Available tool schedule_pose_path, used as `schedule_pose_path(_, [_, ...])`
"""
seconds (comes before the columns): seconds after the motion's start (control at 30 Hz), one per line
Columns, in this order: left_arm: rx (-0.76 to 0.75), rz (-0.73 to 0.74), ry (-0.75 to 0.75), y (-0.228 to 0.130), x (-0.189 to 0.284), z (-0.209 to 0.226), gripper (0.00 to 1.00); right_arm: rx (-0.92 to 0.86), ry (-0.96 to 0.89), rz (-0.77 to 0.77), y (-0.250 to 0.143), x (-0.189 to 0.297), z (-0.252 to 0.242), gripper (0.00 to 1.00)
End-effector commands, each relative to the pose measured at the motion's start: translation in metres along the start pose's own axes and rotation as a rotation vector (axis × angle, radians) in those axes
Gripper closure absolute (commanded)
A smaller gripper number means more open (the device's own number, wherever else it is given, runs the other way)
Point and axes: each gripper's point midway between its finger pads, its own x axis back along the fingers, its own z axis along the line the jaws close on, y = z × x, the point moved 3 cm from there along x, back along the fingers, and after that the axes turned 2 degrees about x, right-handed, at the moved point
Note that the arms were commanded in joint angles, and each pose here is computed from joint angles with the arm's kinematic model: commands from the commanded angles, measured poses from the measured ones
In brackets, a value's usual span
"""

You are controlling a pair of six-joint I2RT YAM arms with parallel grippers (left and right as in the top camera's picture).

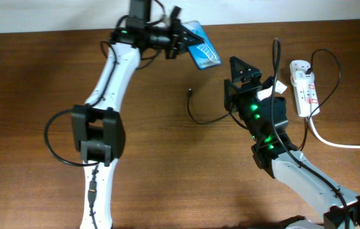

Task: Plug charger to phone and switch on socket
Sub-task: 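Lower the right gripper and grasp the black cable's USB-C end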

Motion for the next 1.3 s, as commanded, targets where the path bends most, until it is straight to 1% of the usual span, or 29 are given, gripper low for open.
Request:
schedule_pose_path(0.0, [-0.093, -0.015, -0.070, 0.009, 0.052, -0.013, 1.00, 0.072, -0.063, 0.070, -0.012, -0.001, -0.010, 0.02])
schedule_pose_path(0.03, [-0.073, -0.025, -0.071, 0.012, 0.063, -0.010, 1.00, 0.095, -0.086, 0.084, -0.013, -0.001, -0.016, 0.02])
schedule_pose_path(0.07, [-0.054, -0.036, -0.084, 0.016, 0.080, -0.007, 1.00, 0.119, -0.123, 0.131, -0.019, 0.001, -0.024, 0.02])
schedule_pose_path(0.1, [-0.061, -0.039, -0.102, 0.018, 0.093, -0.006, 1.00, 0.115, -0.146, 0.209, -0.030, 0.003, -0.030, 0.02])
schedule_pose_path(0.17, [-0.071, -0.020, -0.148, 0.017, 0.112, -0.008, 1.00, 0.209, -0.136, 0.326, -0.045, 0.008, -0.032, 0.02])
schedule_pose_path(0.2, [-0.071, 0.003, -0.193, 0.015, 0.128, -0.011, 1.00, 0.271, -0.130, 0.398, -0.054, 0.011, -0.035, 0.02])
schedule_pose_path(0.23, [-0.070, 0.004, -0.218, 0.016, 0.143, -0.011, 1.00, 0.324, -0.149, 0.471, -0.062, 0.017, -0.044, 0.02])
schedule_pose_path(0.3, [-0.066, -0.031, -0.233, 0.021, 0.171, -0.006, 1.00, 0.381, -0.229, 0.546, -0.067, 0.026, -0.066, 0.02])
schedule_pose_path(0.37, [-0.103, -0.042, -0.243, 0.021, 0.181, -0.006, 1.00, 0.456, -0.295, 0.640, -0.073, 0.039, -0.087, 0.02])
schedule_pose_path(0.43, [-0.131, -0.042, -0.243, 0.021, 0.179, -0.006, 1.00, 0.494, -0.358, 0.696, -0.075, 0.049, -0.100, 0.02])
schedule_pose_path(0.47, [-0.152, -0.041, -0.242, 0.020, 0.177, -0.006, 1.00, 0.540, -0.418, 0.733, -0.075, 0.055, -0.105, 0.02])
schedule_pose_path(0.5, [-0.155, -0.039, -0.242, 0.020, 0.176, -0.007, 1.00, 0.591, -0.474, 0.750, -0.071, 0.058, -0.106, 0.02])
schedule_pose_path(0.57, [-0.150, -0.036, -0.242, 0.020, 0.175, -0.007, 1.00, 0.747, -0.606, 0.771, -0.058, 0.063, -0.090, 0.02])
schedule_pose_path(0.63, [-0.150, -0.037, -0.242, 0.020, 0.175, -0.007, 1.00, 0.872, -0.692, 0.759, -0.044, 0.067, -0.068, 0.02])
schedule_pose_path(0.67, [-0.148, -0.037, -0.242, 0.020, 0.175, -0.006, 1.00, 0.953, -0.726, 0.748, -0.036, 0.069, -0.049, 0.02])
schedule_pose_path(0.73, [-0.148, -0.036, -0.242, 0.020, 0.174, -0.007, 1.00, 1.024, -0.734, 0.739, -0.031, 0.070, -0.029, 0.02])
schedule_pose_path(0.8, [-0.148, -0.032, -0.242, 0.019, 0.173, -0.007, 1.00, 1.086, -0.703, 0.735, -0.029, 0.065, -0.017, 0.02])
schedule_pose_path(0.9, [-0.143, -0.031, -0.242, 0.019, 0.172, -0.007, 1.00, 1.144, -0.682, 0.765, -0.030, 0.048, -0.007, 0.02])
schedule_pose_path(1.03, [-0.137, -0.028, -0.243, 0.018, 0.171, -0.007, 1.00, 1.256, -0.751, 0.852, -0.048, 0.002, -0.011, 0.02])
schedule_pose_path(1.13, [-0.137, -0.030, -0.243, 0.018, 0.172, -0.006, 1.00, 1.272, -0.730, 0.891, -0.065, -0.032, -0.033, 0.02])
schedule_pose_path(1.23, [-0.136, -0.043, -0.242, 0.020, 0.179, -0.005, 1.00, 1.191, -0.756, 0.850, -0.068, -0.061, -0.066, 0.02])
schedule_pose_path(1.27, [-0.135, -0.048, -0.242, 0.021, 0.182, -0.004, 1.00, 1.171, -0.769, 0.848, -0.069, -0.067, -0.077, 0.08])
